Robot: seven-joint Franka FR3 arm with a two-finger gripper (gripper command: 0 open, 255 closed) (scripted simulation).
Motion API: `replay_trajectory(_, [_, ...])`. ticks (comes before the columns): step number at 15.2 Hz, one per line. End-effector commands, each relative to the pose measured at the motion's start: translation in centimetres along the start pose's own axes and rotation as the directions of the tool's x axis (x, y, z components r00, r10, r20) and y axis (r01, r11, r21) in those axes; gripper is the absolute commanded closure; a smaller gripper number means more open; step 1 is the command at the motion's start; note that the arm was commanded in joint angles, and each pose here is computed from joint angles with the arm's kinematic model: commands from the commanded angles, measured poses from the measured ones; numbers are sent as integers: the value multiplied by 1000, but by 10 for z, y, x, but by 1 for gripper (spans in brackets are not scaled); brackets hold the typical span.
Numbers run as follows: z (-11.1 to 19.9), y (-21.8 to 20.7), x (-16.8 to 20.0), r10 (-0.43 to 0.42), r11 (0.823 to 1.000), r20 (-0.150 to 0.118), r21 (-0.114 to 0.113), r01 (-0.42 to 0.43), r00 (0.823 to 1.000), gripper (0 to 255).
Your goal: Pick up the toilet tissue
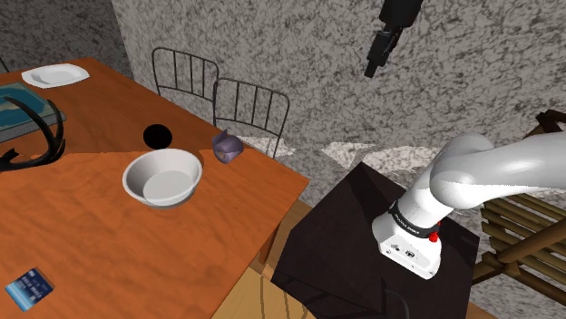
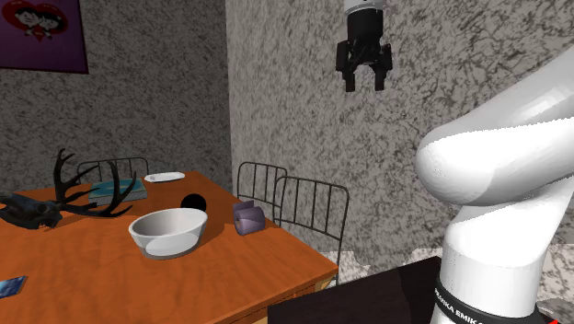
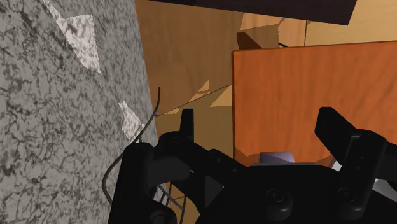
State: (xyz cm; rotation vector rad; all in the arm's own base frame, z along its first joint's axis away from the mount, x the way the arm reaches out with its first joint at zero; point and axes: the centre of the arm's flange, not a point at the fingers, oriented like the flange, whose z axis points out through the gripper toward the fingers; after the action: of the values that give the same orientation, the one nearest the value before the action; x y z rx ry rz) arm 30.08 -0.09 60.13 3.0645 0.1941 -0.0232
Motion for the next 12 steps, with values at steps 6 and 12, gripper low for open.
replay_trajectory(6, [48, 50, 29, -113, 984, -60, 129, 120, 992, 0])
replay_trajectory(12, [112, 96, 74, -234, 925, -151, 269, 267, 961, 0])
